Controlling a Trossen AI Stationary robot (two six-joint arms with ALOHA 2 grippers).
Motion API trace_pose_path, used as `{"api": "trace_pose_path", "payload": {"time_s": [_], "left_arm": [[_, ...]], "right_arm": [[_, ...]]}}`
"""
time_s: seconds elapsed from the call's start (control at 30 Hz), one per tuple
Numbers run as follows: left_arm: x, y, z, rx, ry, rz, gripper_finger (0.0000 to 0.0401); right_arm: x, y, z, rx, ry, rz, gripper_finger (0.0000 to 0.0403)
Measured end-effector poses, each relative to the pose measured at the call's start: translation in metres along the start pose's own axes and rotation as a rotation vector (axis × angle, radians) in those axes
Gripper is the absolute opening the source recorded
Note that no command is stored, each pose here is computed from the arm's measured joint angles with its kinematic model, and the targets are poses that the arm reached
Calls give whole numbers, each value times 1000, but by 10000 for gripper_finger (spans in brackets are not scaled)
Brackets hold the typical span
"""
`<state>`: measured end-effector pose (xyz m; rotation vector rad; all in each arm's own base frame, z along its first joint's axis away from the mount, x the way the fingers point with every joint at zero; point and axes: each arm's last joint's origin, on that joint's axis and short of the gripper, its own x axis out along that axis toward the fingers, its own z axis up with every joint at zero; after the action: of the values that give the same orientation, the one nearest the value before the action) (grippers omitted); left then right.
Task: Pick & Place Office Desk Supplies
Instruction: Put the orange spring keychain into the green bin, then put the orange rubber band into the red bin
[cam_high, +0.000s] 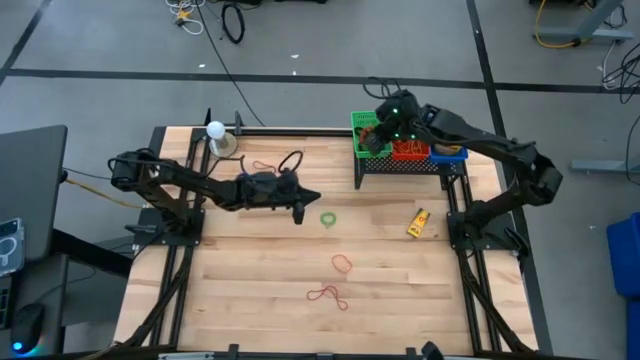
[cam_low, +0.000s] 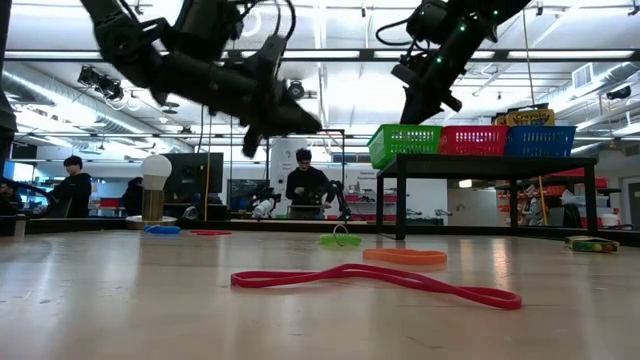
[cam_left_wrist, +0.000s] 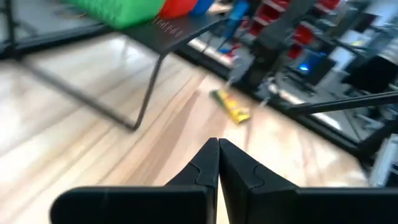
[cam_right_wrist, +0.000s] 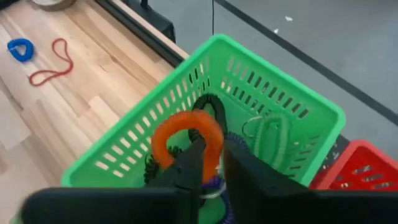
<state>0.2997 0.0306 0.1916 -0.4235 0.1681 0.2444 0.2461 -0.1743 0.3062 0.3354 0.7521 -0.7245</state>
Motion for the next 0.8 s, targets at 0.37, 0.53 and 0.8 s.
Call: {"api": "trace_pose_path", "payload": {"time_s": [0.37, 0.53, 0.8], "left_arm": [[-14, 2, -32, -89, 14, 160, 15], [-13, 6, -34, -143, 61, 158, 17], [-15, 0, -37, -30, 63, 158, 7]], "right_arm": [[-5, 0, 1, -5, -22, -55, 180], [-23, 4, 1, -12, -70, -62, 180], [-70, 34, -4, -73, -206, -13, 70]]}}
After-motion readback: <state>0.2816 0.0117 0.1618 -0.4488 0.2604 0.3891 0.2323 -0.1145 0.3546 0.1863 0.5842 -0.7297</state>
